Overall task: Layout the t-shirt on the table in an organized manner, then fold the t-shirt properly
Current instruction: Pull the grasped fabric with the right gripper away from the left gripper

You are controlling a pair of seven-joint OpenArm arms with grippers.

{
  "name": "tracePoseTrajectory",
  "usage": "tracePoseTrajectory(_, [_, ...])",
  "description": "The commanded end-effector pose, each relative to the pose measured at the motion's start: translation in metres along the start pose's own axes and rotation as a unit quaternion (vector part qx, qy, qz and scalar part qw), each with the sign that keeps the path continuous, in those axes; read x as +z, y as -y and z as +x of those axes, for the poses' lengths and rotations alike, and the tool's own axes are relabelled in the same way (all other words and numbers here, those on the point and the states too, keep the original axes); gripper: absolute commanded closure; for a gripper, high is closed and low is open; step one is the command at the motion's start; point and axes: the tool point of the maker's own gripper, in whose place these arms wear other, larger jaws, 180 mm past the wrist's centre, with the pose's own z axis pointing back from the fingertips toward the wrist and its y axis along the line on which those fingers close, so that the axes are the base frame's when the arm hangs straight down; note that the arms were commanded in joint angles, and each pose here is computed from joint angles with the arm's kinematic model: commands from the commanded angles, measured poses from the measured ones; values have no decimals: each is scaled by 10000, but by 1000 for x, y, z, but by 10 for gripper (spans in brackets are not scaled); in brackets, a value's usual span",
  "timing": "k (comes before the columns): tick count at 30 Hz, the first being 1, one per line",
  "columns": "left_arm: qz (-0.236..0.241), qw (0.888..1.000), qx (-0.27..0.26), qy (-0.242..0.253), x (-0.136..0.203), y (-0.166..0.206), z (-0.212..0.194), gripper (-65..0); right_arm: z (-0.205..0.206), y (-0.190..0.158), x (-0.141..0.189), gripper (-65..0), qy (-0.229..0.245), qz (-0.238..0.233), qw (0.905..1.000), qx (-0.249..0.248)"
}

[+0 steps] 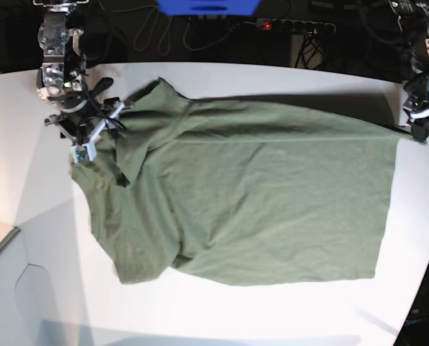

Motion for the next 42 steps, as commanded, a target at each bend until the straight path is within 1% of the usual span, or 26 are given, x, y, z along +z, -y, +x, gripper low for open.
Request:
tracePoseTrajectory(1, [-129,9996,-68,224,-1,7,15,-1,12,2,2,-337,203,18,9998,47])
tracePoseTrajectory(4, [-129,9996,-68,224,-1,7,15,-1,10,2,2,-336,178,16,9998,53])
tracePoseTrajectory(7, [-125,9996,-68,230,-1,6,16,-1,-3,-1,5,-328,46,43,10000,63])
tracePoseTrajectory(9, [-129,9996,-68,224,-1,7,15,-1,-6,-1,5,-292,12,48,9999,89])
tracePoseTrajectory(11, [-134,9996,-69,218,-1,7,15,-1,-17,-1,8,-224,-99,68,9998,130])
tracePoseTrajectory(13, [-134,9996,-69,218,-1,7,15,-1,-22,-9,8,-150,-154,160,9996,180])
tracePoseTrajectory(16, [-137,9996,-59,221,-1,7,15,-1,-30,-13,11,-5,-231,205,9993,200])
tracePoseTrajectory(20, [-155,9996,-65,235,-1,9,16,-1,-32,-15,21,0,-183,200,9993,242])
tracePoseTrajectory(26, [-145,9996,-69,217,1,8,14,-1,-10,-23,60,0,290,178,9985,426])
tracePoseTrajectory(28, [-123,9997,5,215,2,8,10,-1,-7,-31,74,0,394,202,9982,392])
tracePoseTrajectory(30, [-149,9997,2,214,3,10,10,-1,-5,-28,87,0,471,112,9982,366])
tracePoseTrajectory(33, [-148,9997,3,189,9,11,7,-1,-5,-16,102,0,540,-158,9983,143])
tracePoseTrajectory(38, [-200,9995,52,249,13,17,7,-1,-20,13,116,0,415,-688,9964,-266])
tracePoseTrajectory(40, [-173,9995,71,236,14,15,5,-1,-34,14,120,0,258,-775,9957,-441])
tracePoseTrajectory(42, [-117,9998,52,175,18,11,1,-1,-46,10,124,0,117,-767,9957,-515])
